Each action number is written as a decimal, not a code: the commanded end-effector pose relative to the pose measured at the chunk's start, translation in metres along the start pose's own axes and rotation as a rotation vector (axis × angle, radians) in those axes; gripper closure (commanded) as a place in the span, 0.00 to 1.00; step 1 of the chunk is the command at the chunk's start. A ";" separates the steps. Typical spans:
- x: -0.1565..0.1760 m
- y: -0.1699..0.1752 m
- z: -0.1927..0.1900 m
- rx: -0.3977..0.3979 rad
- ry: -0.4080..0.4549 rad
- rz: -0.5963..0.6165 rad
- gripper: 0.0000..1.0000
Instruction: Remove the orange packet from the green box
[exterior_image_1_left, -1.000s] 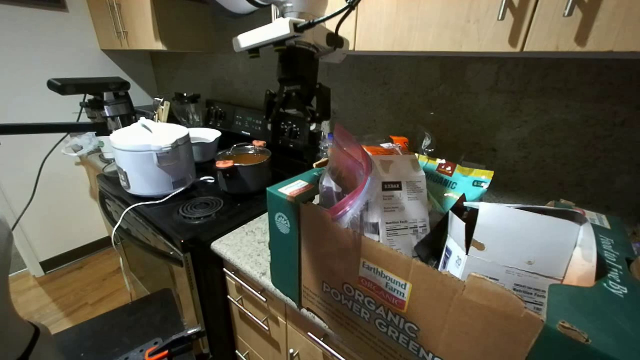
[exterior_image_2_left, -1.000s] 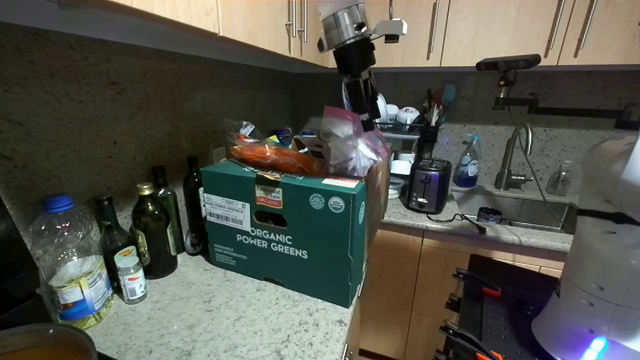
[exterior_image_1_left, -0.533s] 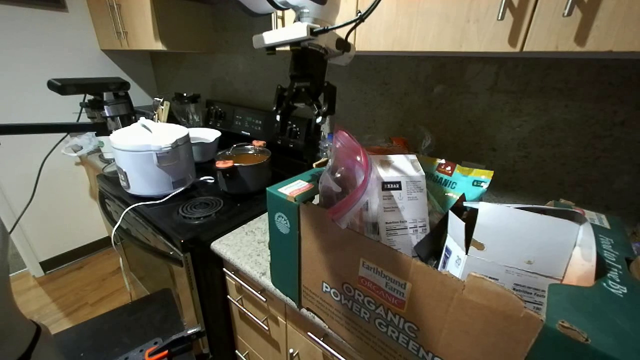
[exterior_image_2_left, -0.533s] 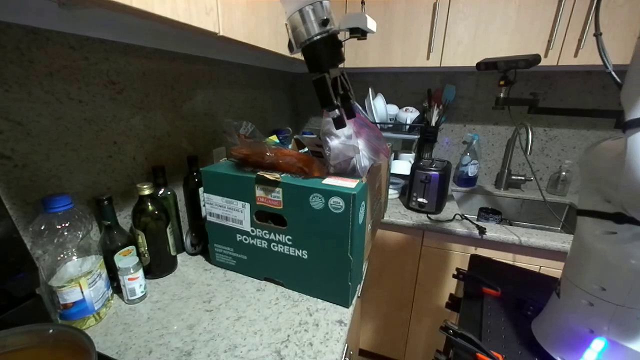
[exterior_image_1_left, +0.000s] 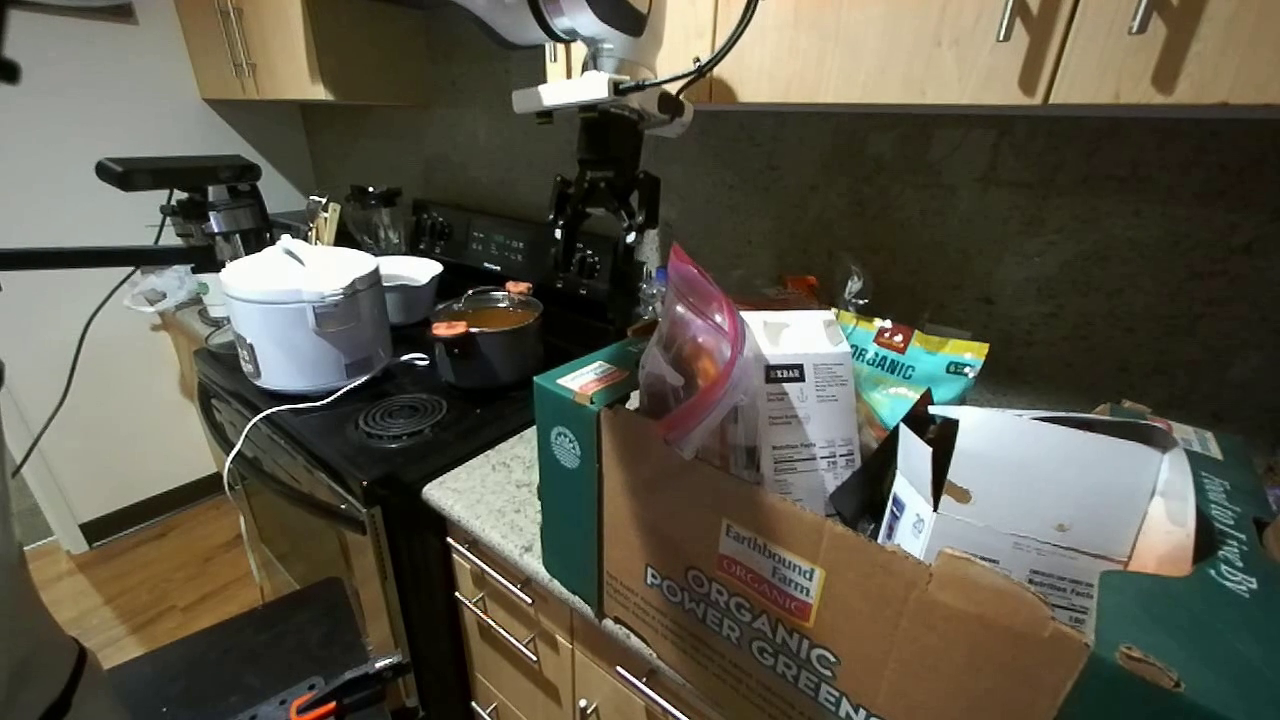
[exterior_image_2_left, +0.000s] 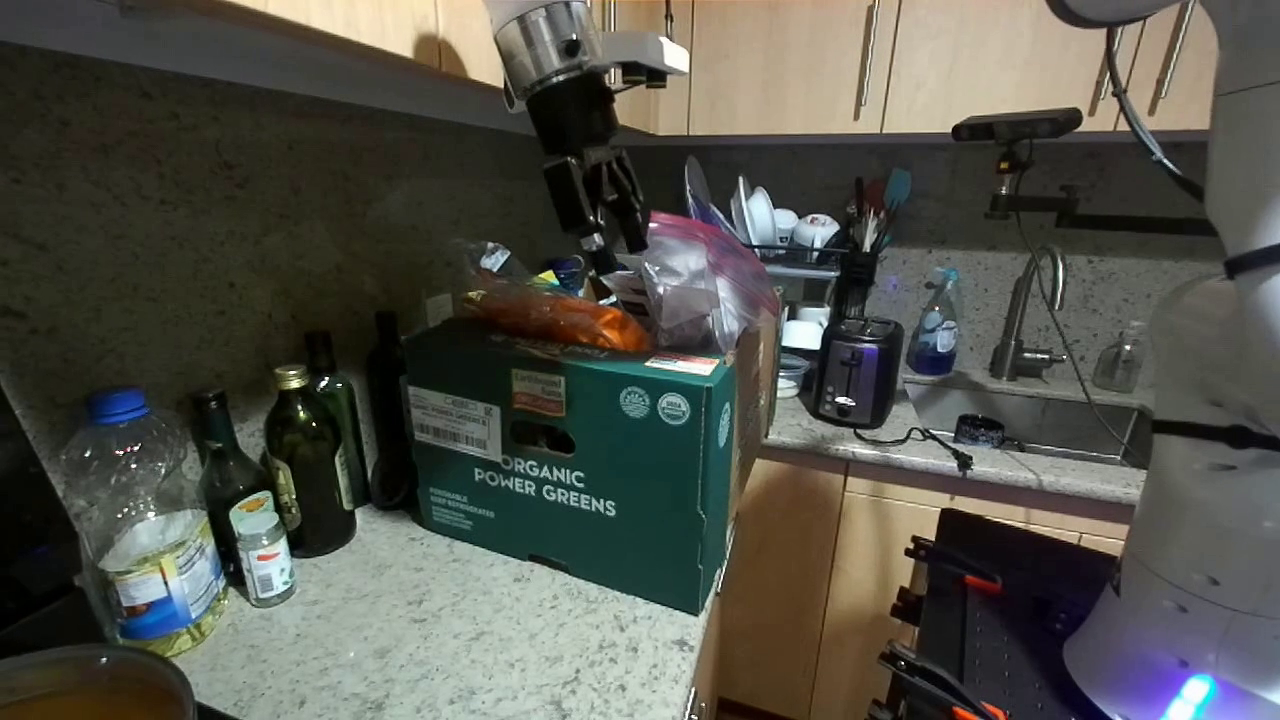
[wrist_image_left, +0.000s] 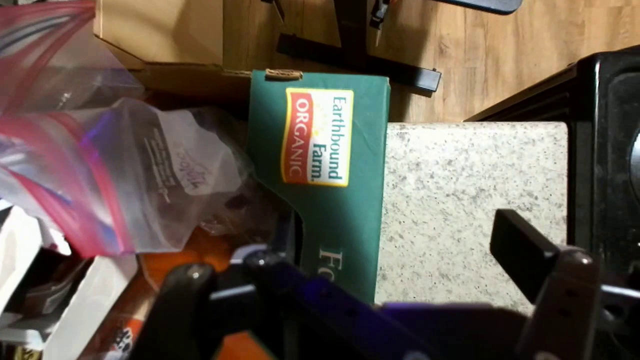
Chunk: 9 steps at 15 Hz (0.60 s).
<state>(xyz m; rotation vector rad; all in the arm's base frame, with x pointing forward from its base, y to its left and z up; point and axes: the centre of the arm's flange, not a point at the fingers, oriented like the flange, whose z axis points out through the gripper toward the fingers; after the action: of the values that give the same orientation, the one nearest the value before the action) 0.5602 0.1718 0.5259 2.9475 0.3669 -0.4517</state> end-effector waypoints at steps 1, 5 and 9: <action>0.002 -0.001 -0.001 0.002 0.002 -0.001 0.00; 0.003 0.004 0.000 0.001 0.032 -0.002 0.00; -0.010 0.005 0.004 0.014 0.139 0.029 0.00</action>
<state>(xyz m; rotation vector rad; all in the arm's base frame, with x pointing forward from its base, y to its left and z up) 0.5720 0.1716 0.5261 2.9756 0.3645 -0.3612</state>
